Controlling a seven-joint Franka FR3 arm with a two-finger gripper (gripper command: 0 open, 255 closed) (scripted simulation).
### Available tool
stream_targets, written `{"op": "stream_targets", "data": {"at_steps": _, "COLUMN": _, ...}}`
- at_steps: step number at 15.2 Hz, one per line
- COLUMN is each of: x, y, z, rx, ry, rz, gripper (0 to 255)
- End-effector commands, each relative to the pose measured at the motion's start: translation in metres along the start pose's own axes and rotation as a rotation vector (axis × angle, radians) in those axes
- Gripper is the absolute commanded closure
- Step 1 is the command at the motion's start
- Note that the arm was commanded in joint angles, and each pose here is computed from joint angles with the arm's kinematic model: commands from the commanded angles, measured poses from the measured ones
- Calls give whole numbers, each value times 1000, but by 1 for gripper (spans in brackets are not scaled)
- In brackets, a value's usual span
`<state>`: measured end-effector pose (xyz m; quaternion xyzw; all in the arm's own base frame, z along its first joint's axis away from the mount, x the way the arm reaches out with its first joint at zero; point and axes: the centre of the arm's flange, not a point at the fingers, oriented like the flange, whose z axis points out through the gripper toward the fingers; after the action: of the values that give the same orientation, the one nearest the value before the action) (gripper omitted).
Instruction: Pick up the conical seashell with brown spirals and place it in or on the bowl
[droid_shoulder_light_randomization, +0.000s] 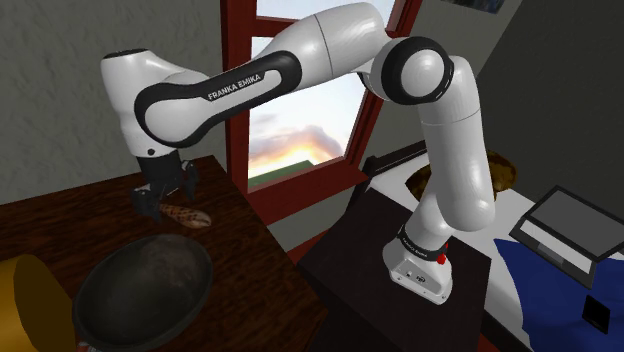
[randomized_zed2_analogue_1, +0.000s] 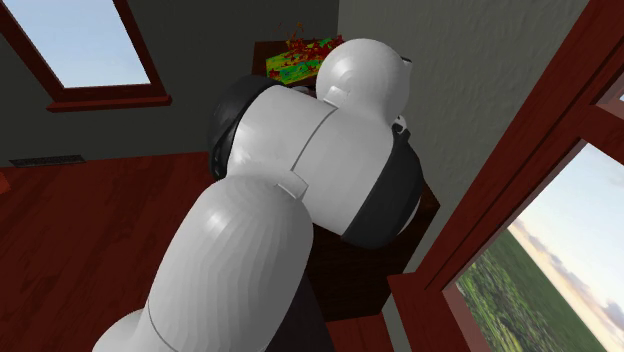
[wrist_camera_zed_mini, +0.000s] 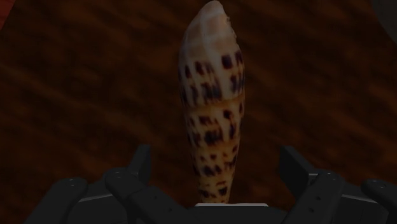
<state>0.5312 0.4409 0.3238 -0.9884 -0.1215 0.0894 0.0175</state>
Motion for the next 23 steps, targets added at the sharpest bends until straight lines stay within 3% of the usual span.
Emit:
{"op": "stream_targets", "data": {"at_steps": 1, "x": 0, "y": 0, "z": 1, "rx": 0, "ry": 0, "rz": 0, "gripper": 0}}
{"op": "stream_targets", "data": {"at_steps": 5, "x": 0, "y": 0, "z": 1, "rx": 0, "ry": 0, "rz": 0, "gripper": 0}}
{"op": "stream_targets", "data": {"at_steps": 6, "x": 0, "y": 0, "z": 1, "rx": 0, "ry": 0, "rz": 0, "gripper": 255}}
{"op": "stream_targets", "data": {"at_steps": 15, "x": 0, "y": 0, "z": 1, "rx": 0, "ry": 0, "rz": 0, "gripper": 255}}
{"op": "stream_targets", "data": {"at_steps": 23, "x": -7, "y": -2, "z": -40, "rx": 0, "ry": 0, "rz": 0, "gripper": 255}}
